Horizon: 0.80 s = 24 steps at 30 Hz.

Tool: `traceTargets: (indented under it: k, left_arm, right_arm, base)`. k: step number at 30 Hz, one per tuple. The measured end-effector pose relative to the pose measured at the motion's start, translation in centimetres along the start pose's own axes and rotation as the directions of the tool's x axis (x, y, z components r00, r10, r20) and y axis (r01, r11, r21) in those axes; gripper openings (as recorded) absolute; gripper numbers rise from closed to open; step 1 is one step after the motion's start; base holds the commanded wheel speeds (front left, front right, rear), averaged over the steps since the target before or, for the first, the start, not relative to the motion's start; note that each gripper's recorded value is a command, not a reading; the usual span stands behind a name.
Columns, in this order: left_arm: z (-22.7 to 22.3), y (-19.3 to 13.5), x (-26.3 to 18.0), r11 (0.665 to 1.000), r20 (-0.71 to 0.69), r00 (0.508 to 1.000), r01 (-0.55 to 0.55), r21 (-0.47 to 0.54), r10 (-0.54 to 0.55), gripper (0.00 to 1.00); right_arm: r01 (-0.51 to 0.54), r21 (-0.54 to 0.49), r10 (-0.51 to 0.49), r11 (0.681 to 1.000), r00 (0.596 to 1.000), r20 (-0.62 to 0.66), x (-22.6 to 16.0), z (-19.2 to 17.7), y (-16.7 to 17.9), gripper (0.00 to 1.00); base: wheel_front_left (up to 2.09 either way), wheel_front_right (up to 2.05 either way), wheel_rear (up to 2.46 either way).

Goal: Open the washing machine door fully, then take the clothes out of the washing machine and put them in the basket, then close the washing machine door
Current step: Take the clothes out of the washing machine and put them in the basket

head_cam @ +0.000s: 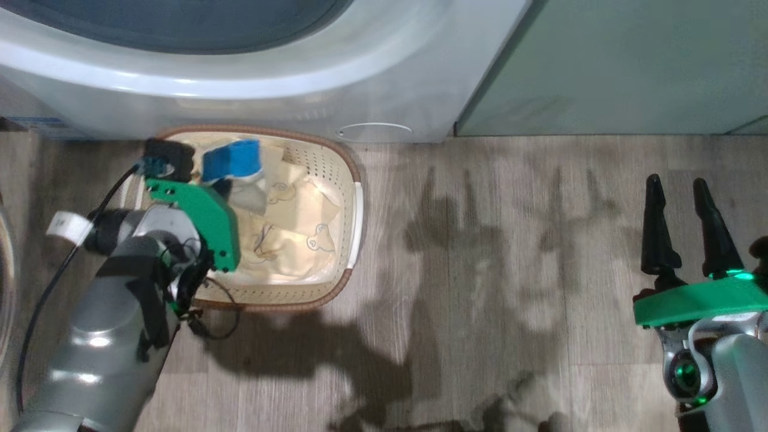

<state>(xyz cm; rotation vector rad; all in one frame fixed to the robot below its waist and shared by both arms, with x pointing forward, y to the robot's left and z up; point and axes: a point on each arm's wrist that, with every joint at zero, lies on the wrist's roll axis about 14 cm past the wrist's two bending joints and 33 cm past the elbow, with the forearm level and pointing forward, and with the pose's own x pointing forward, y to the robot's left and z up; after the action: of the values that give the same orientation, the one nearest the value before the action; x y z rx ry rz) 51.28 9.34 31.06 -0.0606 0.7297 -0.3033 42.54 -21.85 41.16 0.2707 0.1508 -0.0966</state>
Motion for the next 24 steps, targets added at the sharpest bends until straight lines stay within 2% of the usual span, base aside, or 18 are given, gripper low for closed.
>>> traceTargets:
  k: [7,15,22,23,24]
  left_arm:
    - [-5.5,0.8,2.0,0.999,-0.116,0.993,-0.02,-0.032,0.017,0.0]
    - [-7.0,1.1,5.0,0.998,-0.159,0.987,-0.02,-0.057,0.01,0.0]
    - [-10.7,1.0,4.9,0.994,-0.263,0.965,-0.049,-0.102,0.02,0.0]
    - [-10.7,1.0,4.8,0.994,-0.258,0.966,-0.048,-0.101,0.021,0.05]
    - [-10.6,1.1,4.7,0.994,-0.25,0.968,-0.051,-0.099,0.024,0.24]
  right_arm:
    - [0.028,-0.019,-0.028,0.999,0.999,-0.021,0.0,-0.7,-1.1,1.0]
    - [0.054,-0.043,-0.055,0.998,0.998,-0.025,0.6,-0.8,-2.2,1.0]
    - [0.075,-0.053,-0.076,0.996,0.997,-0.033,0.3,-1.0,-3.0,1.0]
    - [0.074,-0.052,-0.076,0.996,0.997,-0.031,0.3,-1.0,-3.0,1.0]
    - [0.073,-0.052,-0.074,0.996,0.997,-0.03,0.3,-0.9,-2.9,1.0]
  base:
    - [0.0,0.0,0.0]
    - [0.0,0.0,0.0]
    - [0.0,0.0,0.0]
    - [0.0,0.0,0.0]
    - [0.0,0.0,0.0]
